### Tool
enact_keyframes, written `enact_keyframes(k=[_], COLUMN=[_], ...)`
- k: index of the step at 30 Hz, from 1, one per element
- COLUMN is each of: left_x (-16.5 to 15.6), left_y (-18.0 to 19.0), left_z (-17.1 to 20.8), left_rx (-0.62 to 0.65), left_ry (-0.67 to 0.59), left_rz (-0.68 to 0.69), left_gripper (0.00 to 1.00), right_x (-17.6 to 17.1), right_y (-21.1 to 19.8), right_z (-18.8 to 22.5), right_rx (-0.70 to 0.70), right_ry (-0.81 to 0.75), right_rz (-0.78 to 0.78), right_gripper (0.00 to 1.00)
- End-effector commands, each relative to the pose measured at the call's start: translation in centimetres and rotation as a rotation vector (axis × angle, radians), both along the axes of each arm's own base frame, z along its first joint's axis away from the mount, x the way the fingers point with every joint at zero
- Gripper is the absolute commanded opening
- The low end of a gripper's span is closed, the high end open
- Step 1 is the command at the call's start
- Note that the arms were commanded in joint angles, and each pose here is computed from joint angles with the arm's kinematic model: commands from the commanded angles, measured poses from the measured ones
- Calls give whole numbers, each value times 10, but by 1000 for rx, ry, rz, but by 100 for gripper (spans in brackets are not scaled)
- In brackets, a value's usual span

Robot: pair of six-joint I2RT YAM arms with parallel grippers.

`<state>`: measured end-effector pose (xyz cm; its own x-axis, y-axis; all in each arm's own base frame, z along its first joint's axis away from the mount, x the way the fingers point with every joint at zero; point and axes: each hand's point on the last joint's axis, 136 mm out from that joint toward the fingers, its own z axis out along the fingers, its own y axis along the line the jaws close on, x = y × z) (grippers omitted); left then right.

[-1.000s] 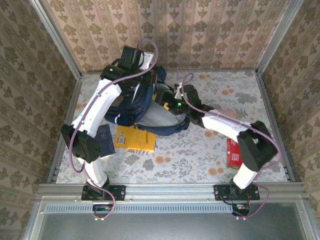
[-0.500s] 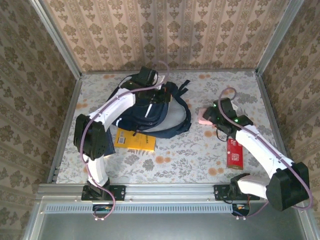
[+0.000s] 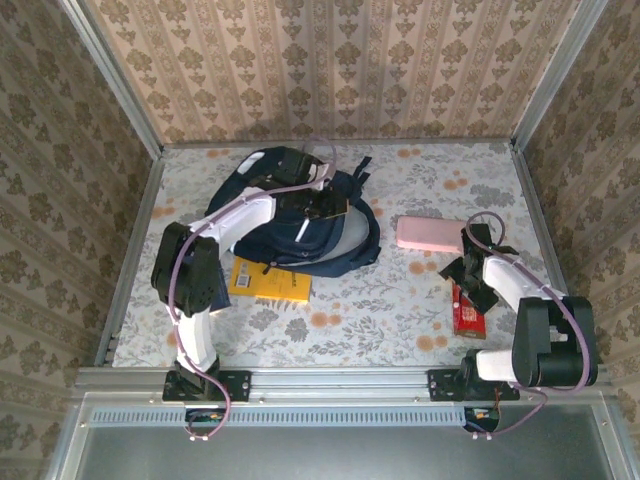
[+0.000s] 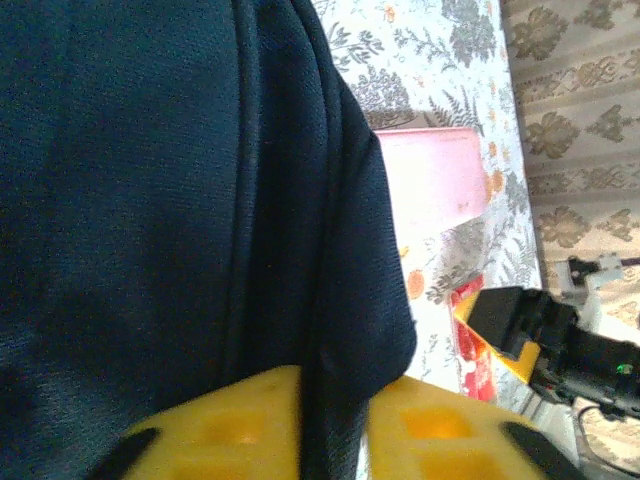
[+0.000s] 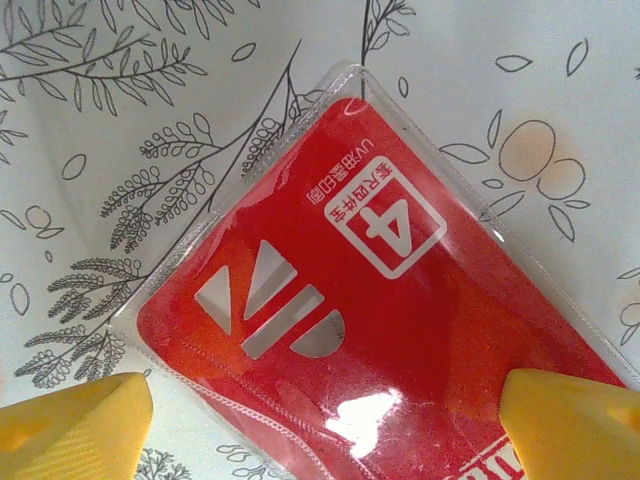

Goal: Pack books, pencil case, and school supplies into a backpack

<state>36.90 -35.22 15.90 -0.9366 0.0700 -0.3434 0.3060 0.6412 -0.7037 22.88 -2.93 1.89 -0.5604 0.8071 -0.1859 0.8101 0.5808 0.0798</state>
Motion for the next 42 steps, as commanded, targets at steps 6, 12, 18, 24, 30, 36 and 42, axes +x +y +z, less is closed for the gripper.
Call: enact_keyframes(k=[6,12,18,24,30,36,42], left_x=[0,-23,-67,-113,-142,-135,-136], left_y=[0,-23,-63,-94,-110,-100,-97], left_z=[8,7,-3,-6,-44,-75,-103], left_rx=[10,12,-12,-34,19,86,124], left_ry=[-26,-31,10,36,167,251,370], left_rz=[-3,-92,-218,-364,-414,-347,-297], left_gripper=[55,59,60,60,60,61,63], right_x=[14,19,15,8,21,35,25], right_y=[82,136,139,107,98,116,110], right_z=[6,17,32,44,23,27,21], right_rx=[368,468,418,296,357,425,377], right_ry=[-186,-229,-235,-248,-207,-279,-227], right_rz=[99,222,295,304,294,443,449], right_gripper=[87,85,82,78,81,81,78])
